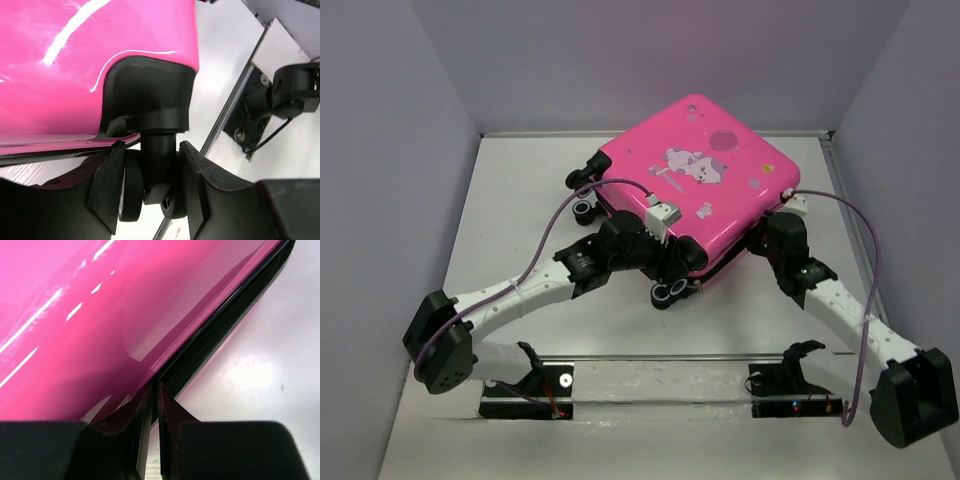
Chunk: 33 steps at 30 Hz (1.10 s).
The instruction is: Pack the luggage
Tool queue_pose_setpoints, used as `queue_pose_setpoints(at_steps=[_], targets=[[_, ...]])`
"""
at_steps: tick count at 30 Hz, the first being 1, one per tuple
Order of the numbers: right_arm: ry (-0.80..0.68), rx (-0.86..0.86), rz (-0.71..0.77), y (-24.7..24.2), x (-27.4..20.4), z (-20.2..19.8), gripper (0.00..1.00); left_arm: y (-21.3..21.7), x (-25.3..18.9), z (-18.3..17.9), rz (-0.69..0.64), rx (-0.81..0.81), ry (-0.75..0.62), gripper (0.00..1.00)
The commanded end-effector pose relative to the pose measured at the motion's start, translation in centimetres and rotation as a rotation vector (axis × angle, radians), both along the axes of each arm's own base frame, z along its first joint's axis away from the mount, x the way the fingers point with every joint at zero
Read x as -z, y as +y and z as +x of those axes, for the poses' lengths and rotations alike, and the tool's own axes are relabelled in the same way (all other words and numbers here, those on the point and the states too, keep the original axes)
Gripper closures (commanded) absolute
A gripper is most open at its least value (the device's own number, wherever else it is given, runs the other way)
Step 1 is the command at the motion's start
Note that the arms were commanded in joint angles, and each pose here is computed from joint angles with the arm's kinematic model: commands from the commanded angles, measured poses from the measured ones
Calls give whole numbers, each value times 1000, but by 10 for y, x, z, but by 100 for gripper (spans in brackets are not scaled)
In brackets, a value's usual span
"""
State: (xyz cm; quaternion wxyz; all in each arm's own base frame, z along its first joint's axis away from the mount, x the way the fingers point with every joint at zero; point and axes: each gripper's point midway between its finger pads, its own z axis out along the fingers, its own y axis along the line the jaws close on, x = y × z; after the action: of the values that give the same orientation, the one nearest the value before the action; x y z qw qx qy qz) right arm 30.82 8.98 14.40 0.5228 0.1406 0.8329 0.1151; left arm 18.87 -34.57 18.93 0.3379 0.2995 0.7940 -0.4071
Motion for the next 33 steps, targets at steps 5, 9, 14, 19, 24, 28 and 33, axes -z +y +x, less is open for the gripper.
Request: queue_pose_setpoints(at_steps=[5, 9, 14, 19, 24, 28, 33], targets=[[-282, -738, 118, 144, -107, 70, 80, -69, 1, -64, -159, 231, 185, 94], [-280, -747, 92, 148, -133, 91, 61, -93, -19, -54, -254, 229, 188, 94], [-238, -562, 31, 101, -136, 71, 38, -95, -47, -32, -337, 150, 136, 94], [-219, -536, 15, 77, -101, 18, 41, -68, -58, -15, -417, 43, 156, 94], [-168, -480, 36, 66, -71, 2, 46, -51, -50, -7, -421, -47, 181, 60], [-150, -430, 52, 59, -62, -1, 45, -39, -41, -8, -421, -106, 218, 15], [-144, -604, 73, 90, -54, 6, 42, -12, -34, 7, -382, -264, 164, 6]])
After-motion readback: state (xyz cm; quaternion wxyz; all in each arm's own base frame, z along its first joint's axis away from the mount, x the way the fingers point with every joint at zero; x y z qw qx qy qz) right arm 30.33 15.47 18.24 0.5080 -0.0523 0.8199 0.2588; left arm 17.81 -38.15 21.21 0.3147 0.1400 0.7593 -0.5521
